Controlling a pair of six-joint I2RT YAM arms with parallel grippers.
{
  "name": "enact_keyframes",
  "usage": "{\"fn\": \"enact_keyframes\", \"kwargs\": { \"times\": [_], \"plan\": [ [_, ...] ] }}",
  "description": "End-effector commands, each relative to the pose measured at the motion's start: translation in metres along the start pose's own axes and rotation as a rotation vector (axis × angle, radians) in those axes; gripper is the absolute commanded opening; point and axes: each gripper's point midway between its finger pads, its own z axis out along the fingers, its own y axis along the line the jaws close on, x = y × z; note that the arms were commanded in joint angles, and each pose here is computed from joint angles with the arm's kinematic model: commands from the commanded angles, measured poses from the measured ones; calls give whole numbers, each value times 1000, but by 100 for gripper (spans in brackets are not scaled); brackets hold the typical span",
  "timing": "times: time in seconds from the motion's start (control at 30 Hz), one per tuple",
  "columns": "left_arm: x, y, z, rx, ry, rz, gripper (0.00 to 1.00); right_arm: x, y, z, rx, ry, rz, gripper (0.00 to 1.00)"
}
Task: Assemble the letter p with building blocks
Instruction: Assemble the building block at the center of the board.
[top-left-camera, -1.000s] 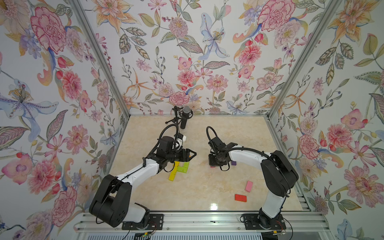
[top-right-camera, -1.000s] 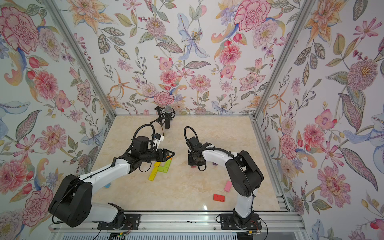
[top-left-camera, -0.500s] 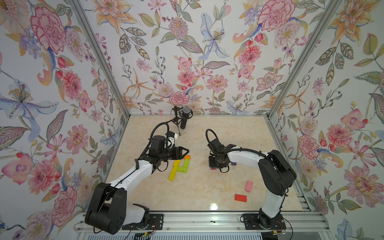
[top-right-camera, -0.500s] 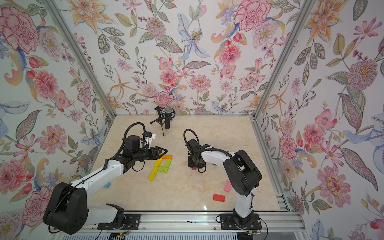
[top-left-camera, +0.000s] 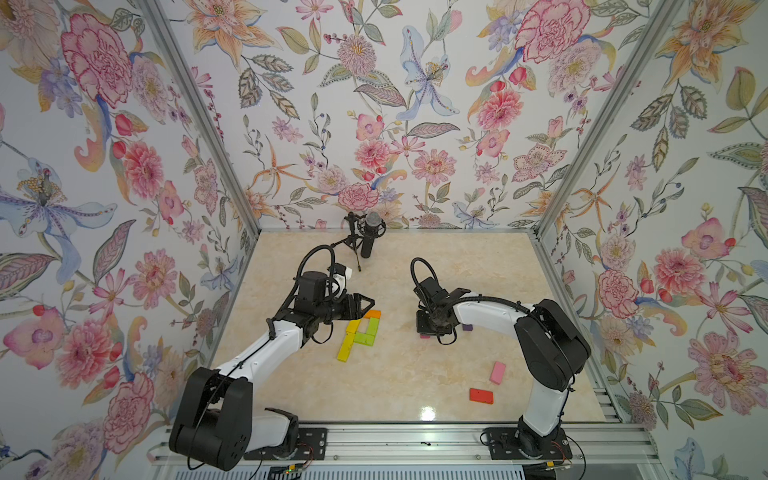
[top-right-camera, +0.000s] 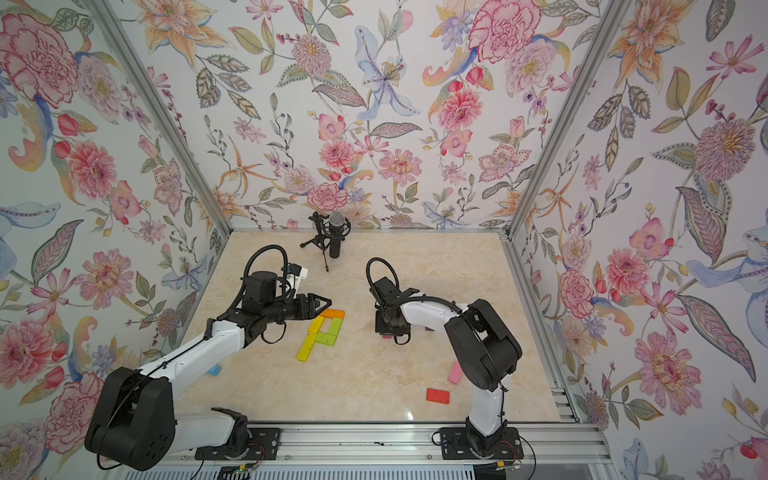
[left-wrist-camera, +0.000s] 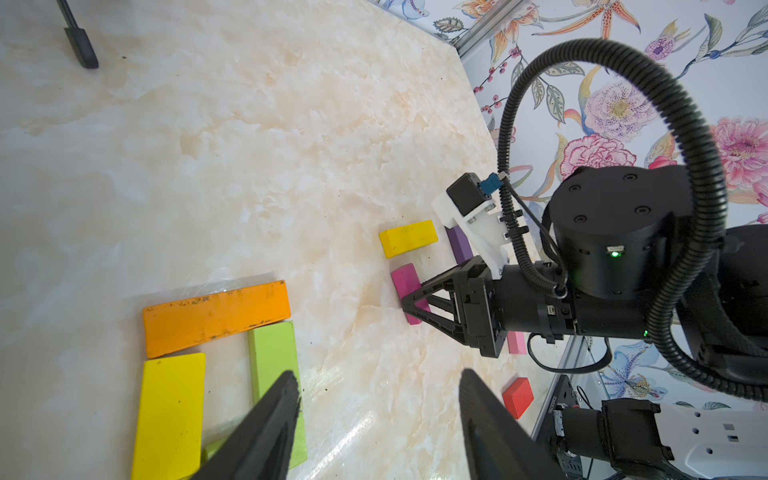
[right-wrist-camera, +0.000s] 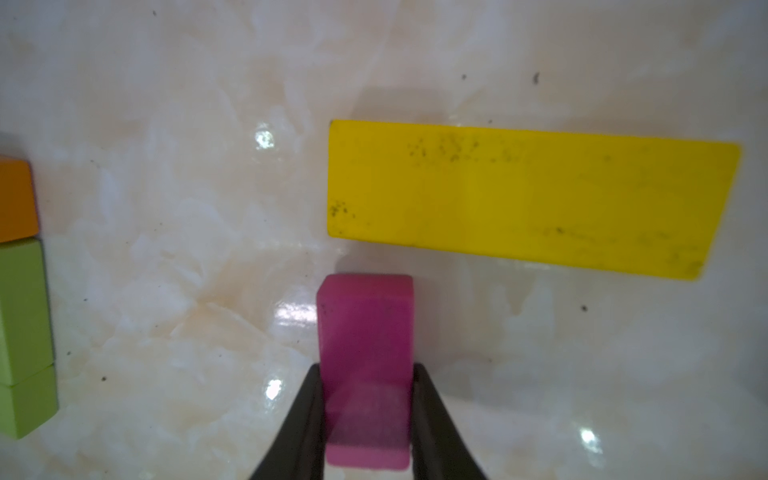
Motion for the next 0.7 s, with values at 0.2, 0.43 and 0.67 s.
{"fn": "enact_keyframes", "kwargs": {
  "times": [0.2,0.43,0.67],
  "plan": [
    [3,1,-4,0,8,20,63,11,-13,20,68,43,25,17],
    [3,0,-5,-4,10,24,63,9,-19,20,75,40,33,18],
    [2,1,-4,-5,11,24,63,9,-16,16,58,41,36,36]
  ]
}}
